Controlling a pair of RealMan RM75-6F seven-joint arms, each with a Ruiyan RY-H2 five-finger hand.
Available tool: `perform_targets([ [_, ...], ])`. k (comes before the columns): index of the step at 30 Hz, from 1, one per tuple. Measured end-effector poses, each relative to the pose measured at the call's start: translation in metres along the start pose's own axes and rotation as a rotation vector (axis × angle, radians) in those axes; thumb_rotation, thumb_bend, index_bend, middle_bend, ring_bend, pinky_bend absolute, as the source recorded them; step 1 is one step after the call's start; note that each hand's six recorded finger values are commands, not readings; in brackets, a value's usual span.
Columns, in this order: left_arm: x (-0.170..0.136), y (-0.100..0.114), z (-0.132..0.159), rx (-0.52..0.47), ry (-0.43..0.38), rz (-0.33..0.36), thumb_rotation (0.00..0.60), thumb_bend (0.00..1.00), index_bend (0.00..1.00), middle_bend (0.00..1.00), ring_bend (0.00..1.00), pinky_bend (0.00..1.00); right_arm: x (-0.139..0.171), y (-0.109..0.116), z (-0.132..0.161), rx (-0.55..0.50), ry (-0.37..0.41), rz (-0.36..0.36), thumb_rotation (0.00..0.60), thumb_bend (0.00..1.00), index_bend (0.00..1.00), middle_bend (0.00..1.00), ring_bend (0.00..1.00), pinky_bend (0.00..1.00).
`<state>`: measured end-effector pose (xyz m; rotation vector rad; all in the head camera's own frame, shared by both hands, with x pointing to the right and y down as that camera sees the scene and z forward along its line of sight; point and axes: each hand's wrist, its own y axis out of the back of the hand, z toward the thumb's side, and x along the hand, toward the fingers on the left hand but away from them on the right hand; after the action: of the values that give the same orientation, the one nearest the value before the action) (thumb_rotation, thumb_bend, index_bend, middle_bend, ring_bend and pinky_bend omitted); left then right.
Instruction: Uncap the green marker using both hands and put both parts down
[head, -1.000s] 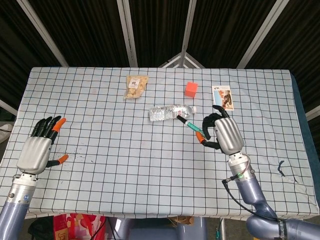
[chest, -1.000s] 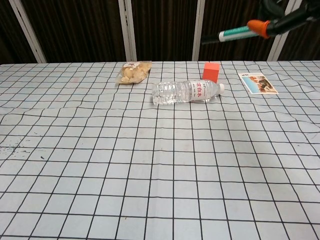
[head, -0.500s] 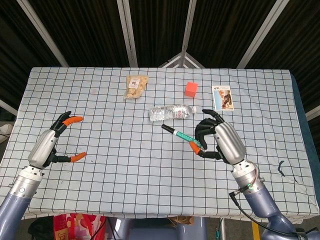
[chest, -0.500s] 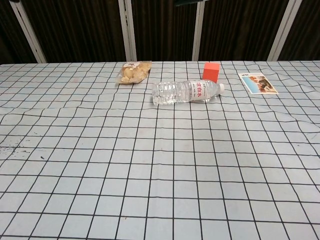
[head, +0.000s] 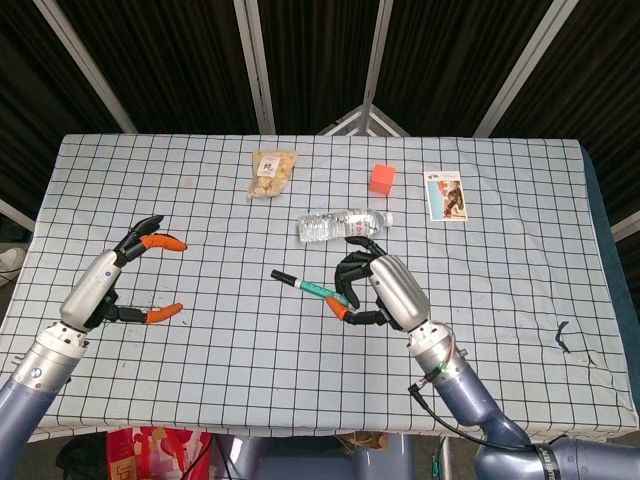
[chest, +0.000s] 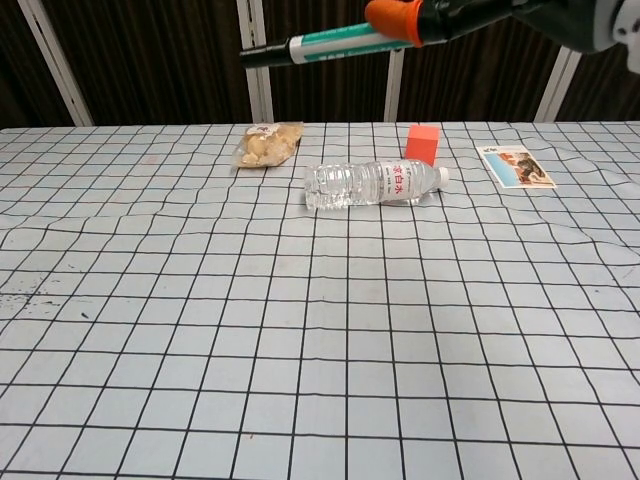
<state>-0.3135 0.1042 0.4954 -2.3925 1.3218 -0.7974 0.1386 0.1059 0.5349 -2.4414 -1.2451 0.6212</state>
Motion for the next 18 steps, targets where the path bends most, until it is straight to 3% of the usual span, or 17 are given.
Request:
perform_targets([
  [10, 0.003, 0.019, 0.000, 0.375, 0.194, -0.010, 0.600, 0.27, 0.35, 0.33, 0.05, 0.09, -0.022, -0.011, -0.006, 0.044, -0.065, 0.061, 0.600, 0.75, 0.86, 0.70, 0.45, 0.15],
  [14, 0.009, 0.019, 0.006, 0.523, 0.236, -0.013, 0.600, 0.27, 0.35, 0.33, 0.05, 0.09, -0.026, -0.014, 0.005, 0.091, -0.039, 0.088, 0.600, 0.76, 0.87, 0.70, 0.45, 0.15],
  [18, 0.017, 0.018, 0.020, 0.650, 0.249, -0.005, 0.600, 0.27, 0.34, 0.33, 0.05, 0.09, -0.027, -0.016, 0.016, 0.068, -0.007, 0.100, 0.600, 0.77, 0.87, 0.70, 0.45, 0.15],
])
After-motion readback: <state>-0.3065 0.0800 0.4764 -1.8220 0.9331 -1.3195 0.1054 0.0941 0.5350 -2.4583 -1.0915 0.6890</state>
